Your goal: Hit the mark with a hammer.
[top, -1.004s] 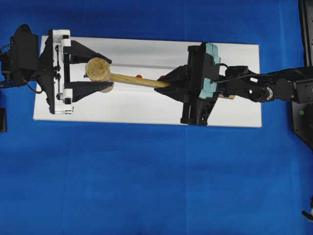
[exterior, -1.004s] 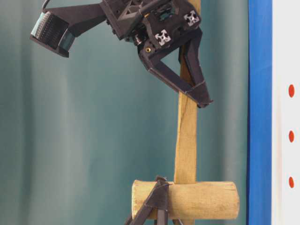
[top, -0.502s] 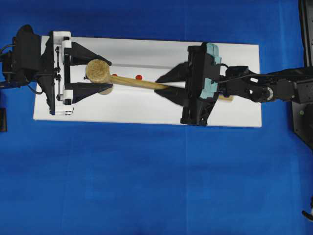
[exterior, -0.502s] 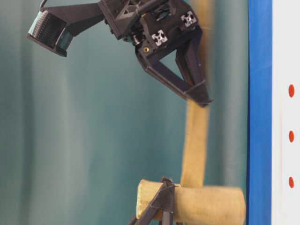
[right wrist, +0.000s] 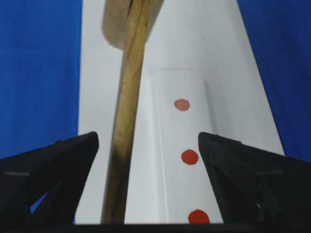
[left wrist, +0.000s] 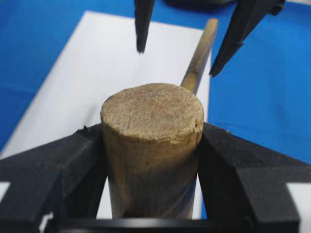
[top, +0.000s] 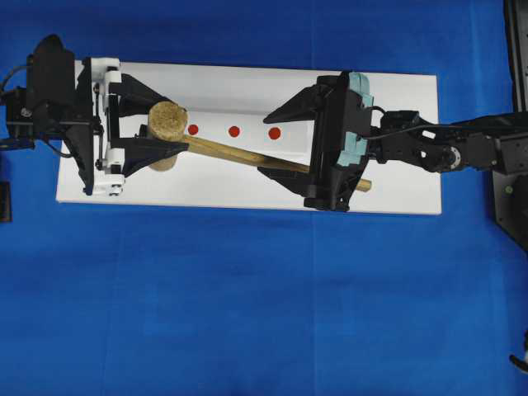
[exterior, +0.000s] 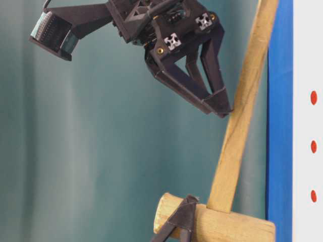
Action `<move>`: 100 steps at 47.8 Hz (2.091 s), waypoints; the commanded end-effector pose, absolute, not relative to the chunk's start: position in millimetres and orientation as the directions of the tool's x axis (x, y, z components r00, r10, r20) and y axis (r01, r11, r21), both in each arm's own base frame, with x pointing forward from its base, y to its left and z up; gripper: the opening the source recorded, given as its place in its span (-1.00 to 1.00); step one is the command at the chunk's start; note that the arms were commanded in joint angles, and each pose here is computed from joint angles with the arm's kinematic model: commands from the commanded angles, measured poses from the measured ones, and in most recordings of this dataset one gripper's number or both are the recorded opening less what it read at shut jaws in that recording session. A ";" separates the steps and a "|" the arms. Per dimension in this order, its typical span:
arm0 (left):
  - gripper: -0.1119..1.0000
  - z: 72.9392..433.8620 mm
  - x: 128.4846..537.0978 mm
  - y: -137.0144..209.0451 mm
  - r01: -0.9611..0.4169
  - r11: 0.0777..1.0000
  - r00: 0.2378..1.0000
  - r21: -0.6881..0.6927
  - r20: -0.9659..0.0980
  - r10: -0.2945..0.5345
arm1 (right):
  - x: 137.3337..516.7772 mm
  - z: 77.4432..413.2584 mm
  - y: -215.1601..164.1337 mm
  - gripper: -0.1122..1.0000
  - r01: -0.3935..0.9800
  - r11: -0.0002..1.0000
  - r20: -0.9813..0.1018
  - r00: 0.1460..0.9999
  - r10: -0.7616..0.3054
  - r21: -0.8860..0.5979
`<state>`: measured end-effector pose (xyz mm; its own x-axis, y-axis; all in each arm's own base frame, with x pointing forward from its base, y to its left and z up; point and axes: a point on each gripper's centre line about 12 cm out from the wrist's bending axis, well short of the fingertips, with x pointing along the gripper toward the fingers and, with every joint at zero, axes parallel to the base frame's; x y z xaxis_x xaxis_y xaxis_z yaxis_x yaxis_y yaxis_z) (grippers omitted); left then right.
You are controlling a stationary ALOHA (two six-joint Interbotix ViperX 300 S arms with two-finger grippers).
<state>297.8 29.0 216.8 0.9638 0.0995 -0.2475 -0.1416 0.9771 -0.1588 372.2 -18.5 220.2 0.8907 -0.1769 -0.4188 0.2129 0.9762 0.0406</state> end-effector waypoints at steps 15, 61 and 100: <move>0.05 230.2 302.8 29.0 -0.236 0.688 0.967 -0.686 -0.234 0.099 | 378.2 235.0 -16.8 0.79 0.190 0.982 -0.377 0.910 -0.170 0.015; 0.05 230.1 300.7 29.6 -0.275 0.437 0.961 -0.856 -0.258 0.099 | 389.4 217.9 -9.8 -0.59 0.093 0.994 -0.434 0.894 -0.112 -0.064; 0.70 238.0 297.1 28.2 -0.274 0.426 0.961 -0.862 -0.258 0.096 | 388.6 217.1 -8.9 -0.65 0.088 0.994 -0.441 0.891 -0.104 -0.058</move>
